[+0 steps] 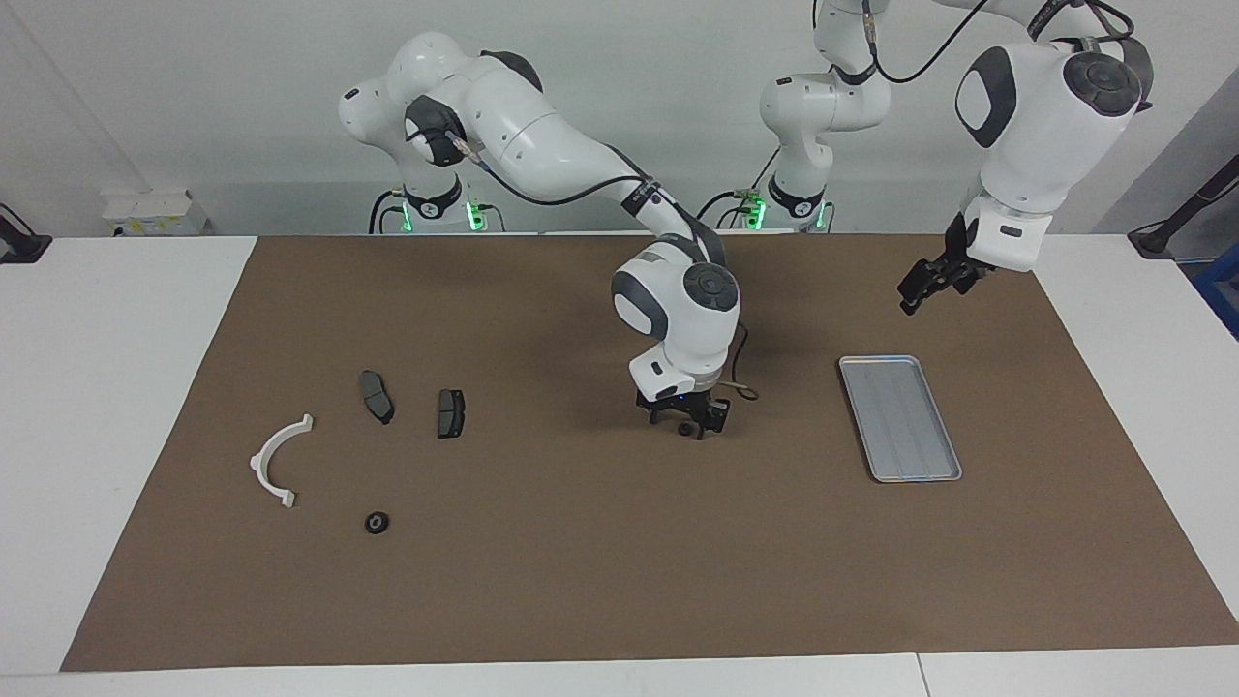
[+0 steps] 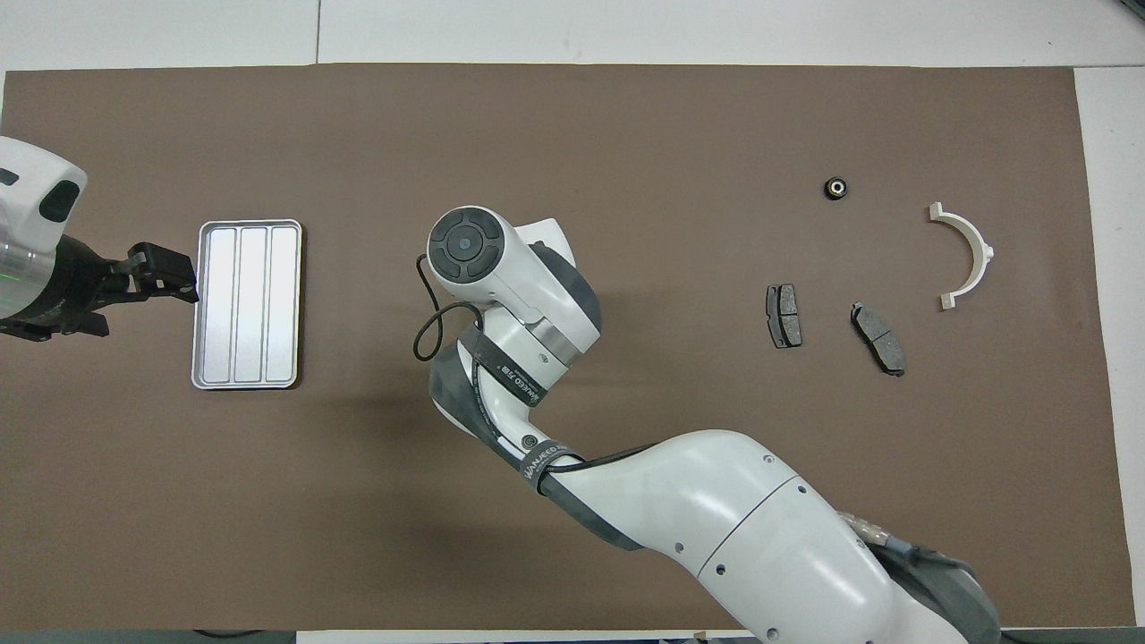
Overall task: Place bearing gear from tray to pile
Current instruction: 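Carry the second gear with the right gripper beside the first gear and release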
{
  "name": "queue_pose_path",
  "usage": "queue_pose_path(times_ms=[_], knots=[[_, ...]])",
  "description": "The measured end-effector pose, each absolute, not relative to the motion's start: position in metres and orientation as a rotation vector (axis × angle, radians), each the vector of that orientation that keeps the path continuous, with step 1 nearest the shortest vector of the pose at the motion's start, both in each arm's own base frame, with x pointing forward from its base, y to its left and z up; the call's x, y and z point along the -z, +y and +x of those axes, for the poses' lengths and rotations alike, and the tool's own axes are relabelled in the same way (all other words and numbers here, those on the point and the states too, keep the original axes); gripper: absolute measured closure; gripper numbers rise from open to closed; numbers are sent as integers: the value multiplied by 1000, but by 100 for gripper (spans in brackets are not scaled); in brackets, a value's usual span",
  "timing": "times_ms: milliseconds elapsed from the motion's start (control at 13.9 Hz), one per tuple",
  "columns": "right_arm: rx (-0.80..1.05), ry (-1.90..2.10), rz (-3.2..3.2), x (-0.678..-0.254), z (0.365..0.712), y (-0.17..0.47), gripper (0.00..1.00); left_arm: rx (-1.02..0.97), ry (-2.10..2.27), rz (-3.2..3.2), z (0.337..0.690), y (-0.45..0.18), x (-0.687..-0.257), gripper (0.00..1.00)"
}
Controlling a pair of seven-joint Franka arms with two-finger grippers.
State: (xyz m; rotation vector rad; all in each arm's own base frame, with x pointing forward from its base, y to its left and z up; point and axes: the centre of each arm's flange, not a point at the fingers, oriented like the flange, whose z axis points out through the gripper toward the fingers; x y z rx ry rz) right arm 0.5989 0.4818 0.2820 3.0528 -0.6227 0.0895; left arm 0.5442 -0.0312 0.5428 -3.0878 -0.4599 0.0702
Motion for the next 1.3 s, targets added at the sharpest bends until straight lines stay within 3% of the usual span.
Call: queue_pose_path(times_ms=[216,361,865,1298], knots=[[-102,-627,3062,-288,601,483,59,-69,-460,-3088,544,-31,-543,0],[-104,-628,3063,-289,601,483,76,-69,-460,-3088,544,-31,-543,0],[-76,-571,3015,-292,613,461,76,-68,-460,-3088,544,-31,-544,0],[-48,-189,3031,-412,693,286,76,-68,-460,-3088,544,-31,-544,0]])
